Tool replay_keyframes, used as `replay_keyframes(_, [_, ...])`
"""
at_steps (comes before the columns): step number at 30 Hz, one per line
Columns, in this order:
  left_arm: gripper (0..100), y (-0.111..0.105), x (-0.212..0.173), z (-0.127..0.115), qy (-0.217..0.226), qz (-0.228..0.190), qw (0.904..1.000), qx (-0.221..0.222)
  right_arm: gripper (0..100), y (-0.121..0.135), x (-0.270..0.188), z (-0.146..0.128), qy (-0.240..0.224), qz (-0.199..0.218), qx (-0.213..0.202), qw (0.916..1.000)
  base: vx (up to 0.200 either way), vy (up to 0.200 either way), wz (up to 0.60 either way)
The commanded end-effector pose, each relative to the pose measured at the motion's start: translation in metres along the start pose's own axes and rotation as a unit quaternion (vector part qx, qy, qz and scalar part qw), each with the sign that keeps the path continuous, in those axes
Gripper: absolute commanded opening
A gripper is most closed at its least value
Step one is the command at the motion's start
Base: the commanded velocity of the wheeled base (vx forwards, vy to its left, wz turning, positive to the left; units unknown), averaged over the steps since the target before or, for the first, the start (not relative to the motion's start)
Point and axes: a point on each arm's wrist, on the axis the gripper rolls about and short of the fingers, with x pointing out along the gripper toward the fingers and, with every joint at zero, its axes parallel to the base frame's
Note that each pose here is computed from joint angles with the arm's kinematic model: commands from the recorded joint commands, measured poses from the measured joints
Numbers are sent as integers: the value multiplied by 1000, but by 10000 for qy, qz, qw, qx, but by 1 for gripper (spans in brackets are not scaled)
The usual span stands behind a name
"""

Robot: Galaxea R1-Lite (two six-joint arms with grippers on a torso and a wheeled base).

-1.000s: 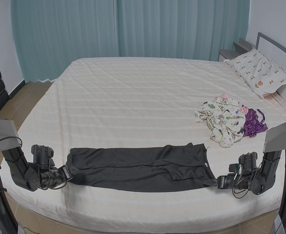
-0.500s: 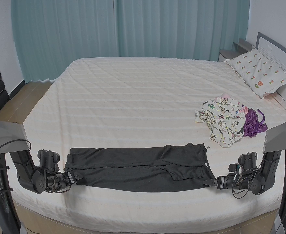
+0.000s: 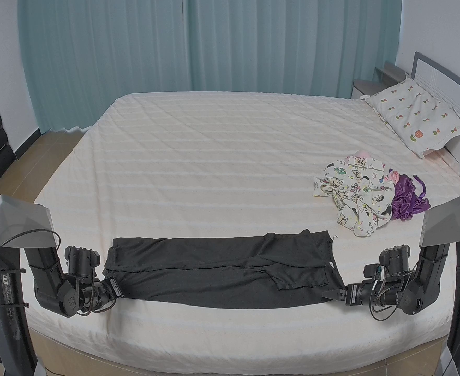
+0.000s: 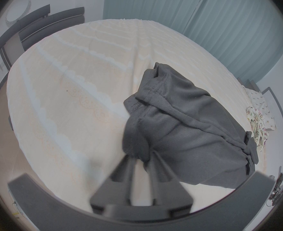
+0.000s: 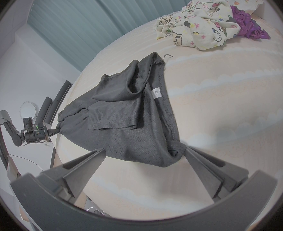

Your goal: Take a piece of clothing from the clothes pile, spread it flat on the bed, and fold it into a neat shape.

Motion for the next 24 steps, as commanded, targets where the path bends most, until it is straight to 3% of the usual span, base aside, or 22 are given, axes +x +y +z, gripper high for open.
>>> replay_keyframes(1, [0,3,1,-2,50,51,10000,-30,100,0,5,-3,59,-13,-11,10000,0,0,0])
replay_keyframes(2, [0,3,1,-3,57,55,10000,-30,100,1,6,-4,76,-2,-24,10000,0,0,0])
replay_keyframes(3, [0,3,1,-3,57,55,10000,-37,0,1,6,-3,60,-5,-29,10000,0,0,0])
replay_keyframes(10, [0,5,-2,-4,94,82,9999,-27,0,-2,1,-5,52,-427,-8,9991,0,0,0])
replay_keyframes(24, [0,10,-9,-4,182,211,9996,101,0,-4,-17,-1,314,-603,-112,9976,0,0,0])
